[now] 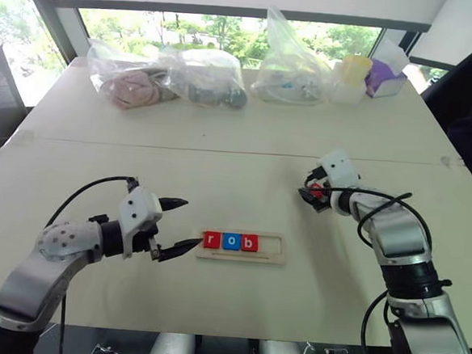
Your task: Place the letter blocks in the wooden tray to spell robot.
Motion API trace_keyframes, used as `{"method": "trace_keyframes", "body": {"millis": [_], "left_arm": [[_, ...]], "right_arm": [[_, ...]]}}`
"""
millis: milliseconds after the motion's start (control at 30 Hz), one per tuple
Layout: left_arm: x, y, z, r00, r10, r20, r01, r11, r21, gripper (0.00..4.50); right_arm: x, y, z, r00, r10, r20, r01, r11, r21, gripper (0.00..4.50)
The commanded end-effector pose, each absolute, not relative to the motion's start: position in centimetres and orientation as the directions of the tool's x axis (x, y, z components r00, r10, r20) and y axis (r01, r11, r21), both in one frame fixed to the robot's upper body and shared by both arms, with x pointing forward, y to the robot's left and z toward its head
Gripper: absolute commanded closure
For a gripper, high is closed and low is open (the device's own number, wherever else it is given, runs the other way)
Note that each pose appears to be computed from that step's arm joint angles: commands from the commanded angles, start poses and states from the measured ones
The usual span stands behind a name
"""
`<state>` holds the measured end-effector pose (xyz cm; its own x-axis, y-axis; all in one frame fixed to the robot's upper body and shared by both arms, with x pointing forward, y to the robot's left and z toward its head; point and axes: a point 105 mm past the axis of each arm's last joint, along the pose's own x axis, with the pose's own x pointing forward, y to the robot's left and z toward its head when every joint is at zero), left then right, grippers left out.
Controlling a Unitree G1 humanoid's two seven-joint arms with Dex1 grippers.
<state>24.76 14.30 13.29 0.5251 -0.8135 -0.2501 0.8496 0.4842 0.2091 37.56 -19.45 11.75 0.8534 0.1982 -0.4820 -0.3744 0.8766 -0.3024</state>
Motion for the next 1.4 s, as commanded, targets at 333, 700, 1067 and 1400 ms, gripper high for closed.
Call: {"method": "trace_keyframes", "body": {"millis": [333,700,1067,1400], "left_arm": [[24.8,14.5,14.3,0.541,-0.809,-0.23,0.836,0.488,0.252,0.0],[24.9,14.3,14.2,0.535,-0.814,-0.227,0.839,0.481,0.252,0.0],[25.3,14.0,13.7,0.509,-0.831,-0.223,0.855,0.457,0.246,0.0],[26.4,13.5,13.9,0.474,-0.855,-0.211,0.87,0.419,0.26,0.0]], "right_arm": [[37.2,-19.7,12.0,0.799,0.263,-0.541,-0.389,0.911,-0.132,0.52],[36.8,-19.0,12.9,0.786,0.296,-0.543,-0.418,0.902,-0.113,3.34],[31.2,-19.0,15.2,0.806,0.226,-0.547,-0.303,0.952,-0.053,3.34],[25.3,-19.8,11.0,0.795,0.157,-0.585,-0.226,0.973,-0.046,3.34]]}}
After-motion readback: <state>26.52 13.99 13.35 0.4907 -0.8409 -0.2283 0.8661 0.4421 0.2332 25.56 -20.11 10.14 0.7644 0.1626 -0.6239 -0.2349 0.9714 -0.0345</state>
